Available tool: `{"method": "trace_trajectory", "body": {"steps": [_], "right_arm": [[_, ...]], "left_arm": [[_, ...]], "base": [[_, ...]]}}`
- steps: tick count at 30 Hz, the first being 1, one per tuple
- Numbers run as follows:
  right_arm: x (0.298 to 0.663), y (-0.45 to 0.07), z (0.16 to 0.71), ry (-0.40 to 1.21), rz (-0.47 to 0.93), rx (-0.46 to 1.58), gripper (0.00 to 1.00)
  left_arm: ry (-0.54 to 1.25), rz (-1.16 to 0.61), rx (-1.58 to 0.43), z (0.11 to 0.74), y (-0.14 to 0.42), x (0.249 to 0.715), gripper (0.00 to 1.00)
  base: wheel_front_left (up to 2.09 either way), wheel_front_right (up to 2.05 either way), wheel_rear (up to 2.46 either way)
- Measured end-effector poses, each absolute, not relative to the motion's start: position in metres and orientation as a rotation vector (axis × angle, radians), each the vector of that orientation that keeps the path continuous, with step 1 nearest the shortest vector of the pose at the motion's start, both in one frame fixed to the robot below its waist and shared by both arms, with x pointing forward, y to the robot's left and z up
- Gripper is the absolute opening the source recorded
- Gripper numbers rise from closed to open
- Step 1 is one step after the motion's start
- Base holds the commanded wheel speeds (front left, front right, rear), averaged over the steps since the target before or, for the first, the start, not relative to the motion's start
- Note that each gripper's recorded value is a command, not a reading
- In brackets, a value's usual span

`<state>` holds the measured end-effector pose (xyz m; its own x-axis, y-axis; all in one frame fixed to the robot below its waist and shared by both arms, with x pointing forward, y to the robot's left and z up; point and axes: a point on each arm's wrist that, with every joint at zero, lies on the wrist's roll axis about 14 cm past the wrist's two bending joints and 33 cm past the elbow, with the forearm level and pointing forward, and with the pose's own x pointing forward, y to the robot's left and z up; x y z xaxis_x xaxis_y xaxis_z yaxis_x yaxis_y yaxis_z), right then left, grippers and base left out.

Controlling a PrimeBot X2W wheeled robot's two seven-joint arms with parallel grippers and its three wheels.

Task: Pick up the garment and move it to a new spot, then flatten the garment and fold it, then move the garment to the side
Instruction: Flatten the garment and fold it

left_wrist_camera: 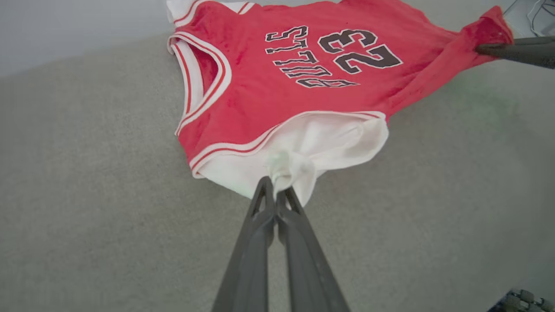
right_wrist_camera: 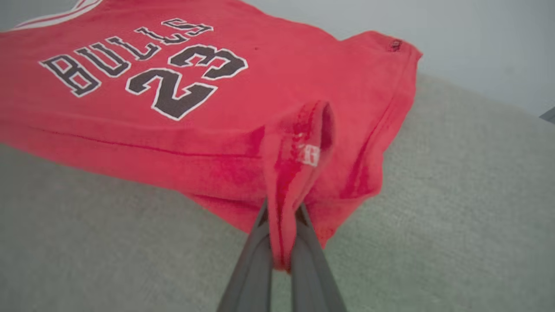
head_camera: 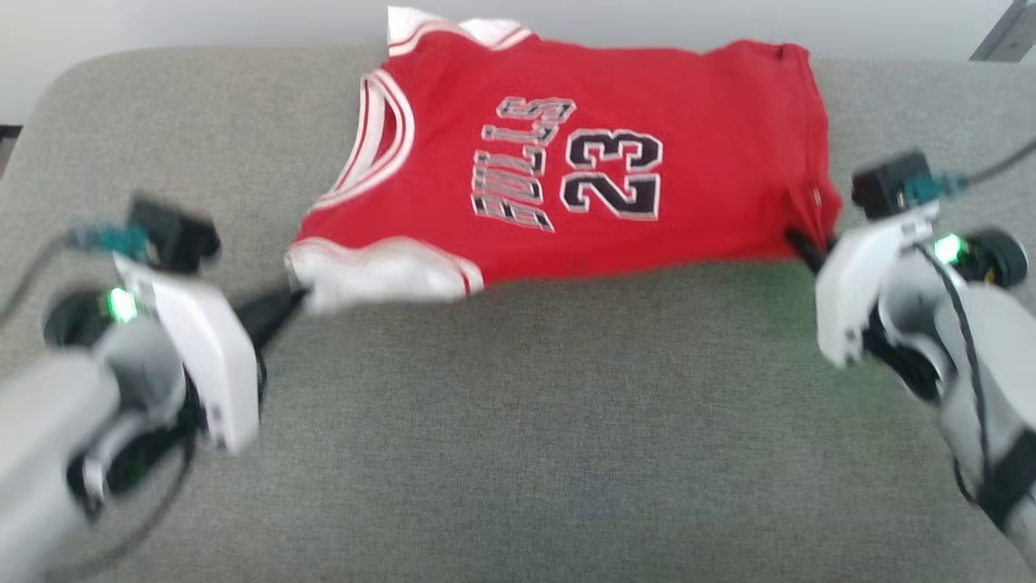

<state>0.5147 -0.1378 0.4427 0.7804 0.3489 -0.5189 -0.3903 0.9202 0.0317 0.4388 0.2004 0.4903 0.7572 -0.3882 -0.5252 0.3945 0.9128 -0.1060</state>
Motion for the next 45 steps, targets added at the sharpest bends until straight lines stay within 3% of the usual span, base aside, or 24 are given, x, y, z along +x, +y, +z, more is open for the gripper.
{"method": "trace_trajectory", "body": {"steps": [14, 21, 35, 45], "right_arm": [[0.406, -0.162, 0.404, 0.797, 0.536, -0.101, 0.0], [0.378, -0.172, 0.401, 0.856, 0.539, -0.051, 0.0], [0.431, -0.186, 0.442, 0.647, 0.384, 0.029, 0.0], [0.487, -0.187, 0.445, 0.588, 0.309, -0.035, 0.0]], "left_arm": [[0.925, -0.428, -0.193, 0.427, 0.161, 0.299, 0.0], [1.009, -0.439, -0.219, 0.418, 0.152, 0.277, 0.0], [0.587, -0.441, 0.16, 0.511, 0.199, 0.425, 0.0], [0.546, -0.494, 0.275, 0.496, 0.189, 0.518, 0.0]], "base": [[0.0, 0.0, 0.0], [0.0, 0.0, 0.0], [0.0, 0.0, 0.0], [0.0, 0.0, 0.0]]}}
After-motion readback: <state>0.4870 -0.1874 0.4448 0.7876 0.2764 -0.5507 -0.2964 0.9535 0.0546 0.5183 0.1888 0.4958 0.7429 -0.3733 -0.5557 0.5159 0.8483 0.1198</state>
